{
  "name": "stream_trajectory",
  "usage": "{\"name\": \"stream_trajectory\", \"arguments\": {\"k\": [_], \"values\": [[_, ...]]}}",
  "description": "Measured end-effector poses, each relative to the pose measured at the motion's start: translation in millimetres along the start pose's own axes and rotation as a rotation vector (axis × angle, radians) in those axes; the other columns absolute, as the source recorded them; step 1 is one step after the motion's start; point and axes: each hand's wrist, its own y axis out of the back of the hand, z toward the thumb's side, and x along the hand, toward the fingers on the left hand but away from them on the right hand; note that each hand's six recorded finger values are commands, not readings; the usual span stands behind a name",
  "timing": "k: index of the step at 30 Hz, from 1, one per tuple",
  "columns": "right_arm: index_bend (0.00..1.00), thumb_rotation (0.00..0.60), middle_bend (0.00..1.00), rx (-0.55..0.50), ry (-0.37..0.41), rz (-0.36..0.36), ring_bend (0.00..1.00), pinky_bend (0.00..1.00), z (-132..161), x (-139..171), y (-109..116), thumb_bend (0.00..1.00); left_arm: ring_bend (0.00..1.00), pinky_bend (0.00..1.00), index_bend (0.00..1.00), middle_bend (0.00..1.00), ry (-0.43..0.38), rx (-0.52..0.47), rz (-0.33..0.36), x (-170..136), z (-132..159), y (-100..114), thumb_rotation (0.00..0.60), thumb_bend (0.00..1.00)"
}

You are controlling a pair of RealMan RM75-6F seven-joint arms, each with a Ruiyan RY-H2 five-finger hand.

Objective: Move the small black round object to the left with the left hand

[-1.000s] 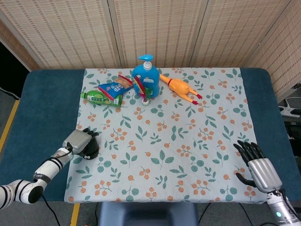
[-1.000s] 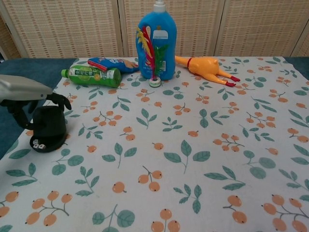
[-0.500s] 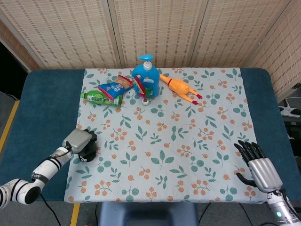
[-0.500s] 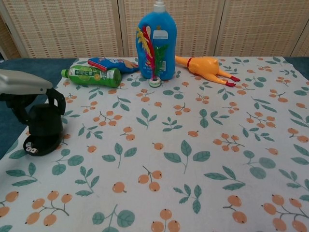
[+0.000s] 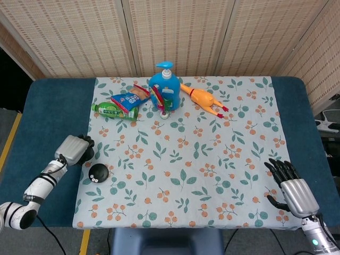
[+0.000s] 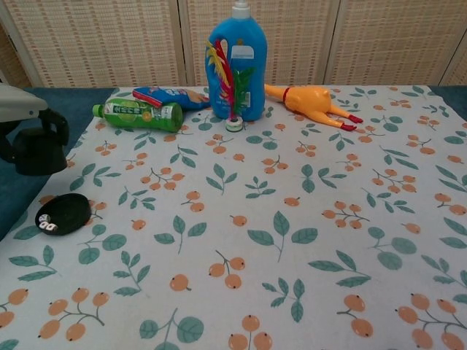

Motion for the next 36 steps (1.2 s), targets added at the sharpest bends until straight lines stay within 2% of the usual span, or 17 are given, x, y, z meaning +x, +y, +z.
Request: {"name": "stream_trajectory", "arguments": {"k": [4,6,9,10,11,15,24,30,33,36], "values": [[0.0,0.6,0.0,0.003,0.0,0.005,0.0,0.0,0.7,-0.3,-1.4,0.18,0.39,0.6,0.45,0.46,0.037,0.019,-0.033,0.1,-12.7,-23.4,0.6,0.43],[0.0,0.6,0.0,0.005,0.002,0.01,0.0,0.0,1.7,-0.5,-2.9,0.18,0.36,0.56,0.41,0.42,0.041,0.033,-0.031,-0.4,-14.9,-29.5,0.6,0.43],[0.0,0.6,0.0,0.005,0.003,0.013,0.0,0.0,2.8,-0.3,-4.0,0.18,0.2,0.43,0.13,0.19,0.04,0.028,-0.037,-2.9,-15.1,-39.0,0.6,0.43],[0.0,0.6,0.0,0.006,0.003,0.012,0.0,0.0,2.9,-0.2,-3.9,0.18,0.1,0.39,0.03,0.08,0.039,0.016,-0.044,-3.7,-15.2,-41.5,0.6,0.42],[0.0,0.6,0.0,0.006,0.003,0.01,0.0,0.0,3.2,-0.1,-3.7,0.18,0.03,0.35,0.0,0.02,0.039,0.007,-0.051,-4.4,-15.2,-43.4,0.6,0.42],[0.0,0.6,0.0,0.007,0.007,0.011,0.0,0.0,4.3,0.7,-4.2,0.18,0.0,0.28,0.0,0.0,0.041,-0.029,-0.081,-8.1,-16.1,-49.2,0.6,0.4],[0.0,0.6,0.0,0.004,0.007,0.009,0.0,0.0,4.8,2.5,-3.1,0.18,0.0,0.24,0.0,0.0,0.034,-0.11,-0.05,-17.4,-15.8,-41.9,0.6,0.37],[0.0,0.6,0.0,0.005,0.02,0.002,0.0,0.0,7.2,5.6,-1.6,0.18,0.0,0.19,0.0,0.0,0.012,-0.207,0.008,-50.7,-21.3,-16.6,0.6,0.36],[0.0,0.6,0.0,0.006,0.026,0.002,0.0,0.0,8.5,6.9,-1.6,0.18,0.0,0.16,0.0,0.0,0.03,-0.241,0.067,-71.4,-33.9,-1.9,0.6,0.37],[0.0,0.6,0.0,0.006,0.029,-0.006,0.0,0.0,9.1,8.4,0.1,0.18,0.0,0.13,0.0,0.0,0.049,-0.279,0.139,-91.5,-41.6,3.9,0.6,0.37]]}}
